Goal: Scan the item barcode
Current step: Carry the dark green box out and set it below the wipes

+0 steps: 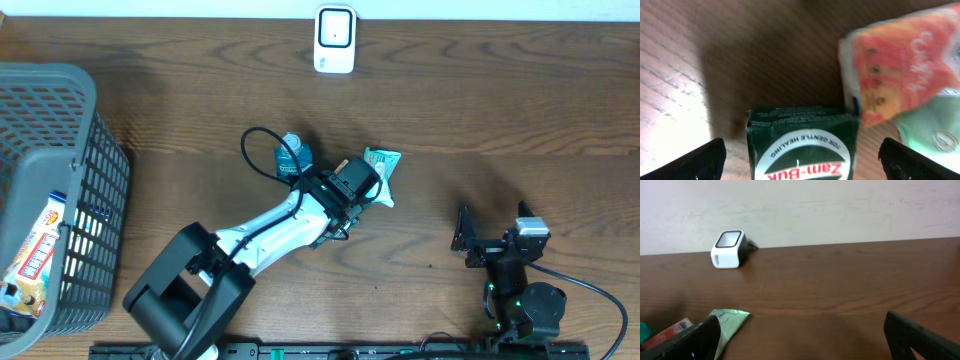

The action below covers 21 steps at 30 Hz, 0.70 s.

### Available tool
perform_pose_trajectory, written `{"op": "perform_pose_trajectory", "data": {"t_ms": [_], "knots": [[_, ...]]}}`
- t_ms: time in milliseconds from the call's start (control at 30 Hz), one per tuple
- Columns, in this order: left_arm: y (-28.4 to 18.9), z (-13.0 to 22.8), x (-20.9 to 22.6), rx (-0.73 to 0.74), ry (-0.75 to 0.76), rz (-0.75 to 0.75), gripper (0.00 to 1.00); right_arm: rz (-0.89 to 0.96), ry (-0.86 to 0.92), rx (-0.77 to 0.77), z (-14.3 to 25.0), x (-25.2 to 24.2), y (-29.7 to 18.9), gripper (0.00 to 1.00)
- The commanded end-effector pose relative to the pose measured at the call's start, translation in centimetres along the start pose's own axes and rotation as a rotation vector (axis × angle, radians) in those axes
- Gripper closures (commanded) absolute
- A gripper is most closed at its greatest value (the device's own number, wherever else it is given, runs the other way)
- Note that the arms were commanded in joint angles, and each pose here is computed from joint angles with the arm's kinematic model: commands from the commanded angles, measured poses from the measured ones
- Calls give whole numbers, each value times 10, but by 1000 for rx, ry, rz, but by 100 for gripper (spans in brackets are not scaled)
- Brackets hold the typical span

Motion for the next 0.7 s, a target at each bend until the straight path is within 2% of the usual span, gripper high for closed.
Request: {"op": "perform_pose_trajectory", "data": {"t_ms": [0, 167, 333, 500, 667], "knots": [[-40, -6, -29, -16, 69, 120, 2, -7, 9, 1, 1, 1, 0, 1], [-102, -16, -51, -60, 150, 281, 2, -7, 9, 1, 1, 1, 0, 1], [-174, -44, -38, -203, 116, 384, 2, -7, 9, 1, 1, 1, 0, 1], [-239, -89, -3, -425, 22, 448, 2, -7, 9, 1, 1, 1, 0, 1], [-312, -151, 44, -678, -181, 544, 2, -7, 9, 1, 1, 1, 0, 1]]}}
Point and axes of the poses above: each gripper's point midway between its finger pads, its own y axis out along the fingers, its own x axis along the line the jaws close on, z = x × y, the point moved 1 cm from there along -y, back along the fingers, and after that the axes turned 8 degrees about -y, right-handed, at the moved point
